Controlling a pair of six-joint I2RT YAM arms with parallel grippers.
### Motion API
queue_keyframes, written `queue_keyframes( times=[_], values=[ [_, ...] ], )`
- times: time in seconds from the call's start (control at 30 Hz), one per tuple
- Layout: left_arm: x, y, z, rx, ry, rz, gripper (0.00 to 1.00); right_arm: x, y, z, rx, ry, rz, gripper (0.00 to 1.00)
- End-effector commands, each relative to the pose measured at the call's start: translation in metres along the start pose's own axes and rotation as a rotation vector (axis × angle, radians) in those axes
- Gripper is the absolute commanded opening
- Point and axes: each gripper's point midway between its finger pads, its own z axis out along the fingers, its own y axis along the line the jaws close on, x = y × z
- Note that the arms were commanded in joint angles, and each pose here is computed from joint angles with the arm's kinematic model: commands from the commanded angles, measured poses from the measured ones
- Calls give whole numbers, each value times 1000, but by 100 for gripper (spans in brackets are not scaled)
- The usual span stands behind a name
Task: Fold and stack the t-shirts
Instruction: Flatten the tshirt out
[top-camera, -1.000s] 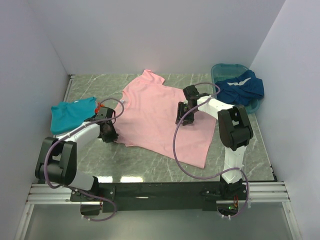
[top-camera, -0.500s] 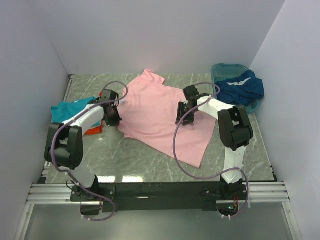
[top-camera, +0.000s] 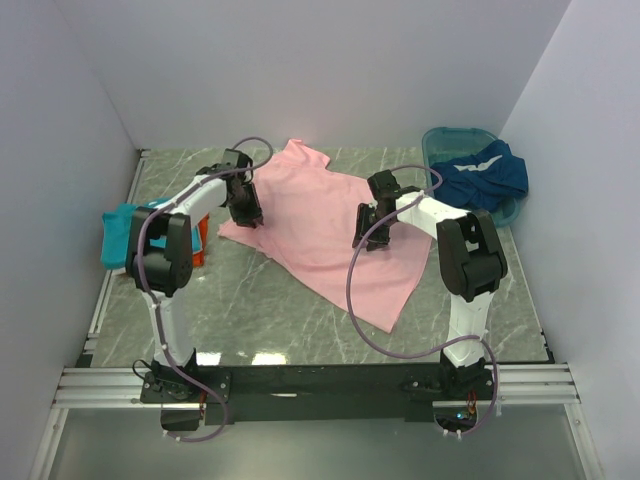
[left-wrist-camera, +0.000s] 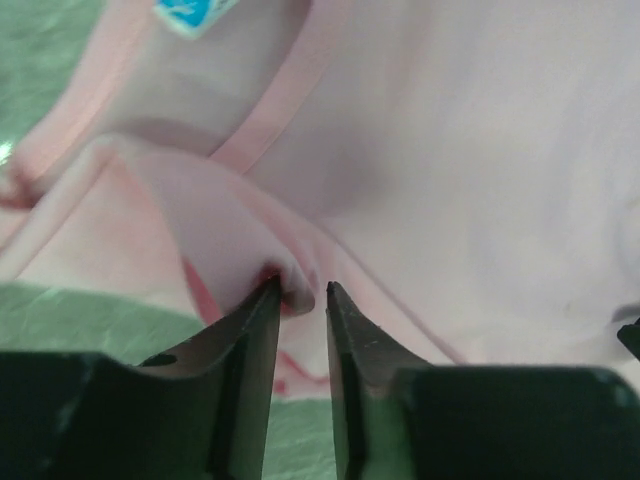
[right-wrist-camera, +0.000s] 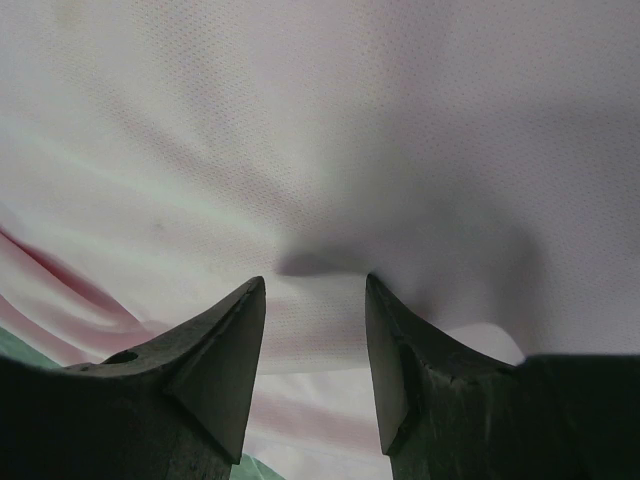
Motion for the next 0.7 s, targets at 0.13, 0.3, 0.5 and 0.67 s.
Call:
queue_keyframes(
  times=[0.13, 0.3, 0.5, 0.67],
  values=[
    [-8, -57, -3, 183, 14, 29, 49, 9, -23, 0, 75, 11, 4, 52],
    [-13, -89, -24, 356, -41, -5, 54, 9, -22, 1, 71, 16, 6, 52],
    [-32, -95, -62, 421, -167, -43, 62, 10, -22, 2, 68, 21, 5, 52],
    [-46, -69, -85, 434, -234, -99, 67, 11, -22, 2, 68, 21, 7, 52]
  ],
)
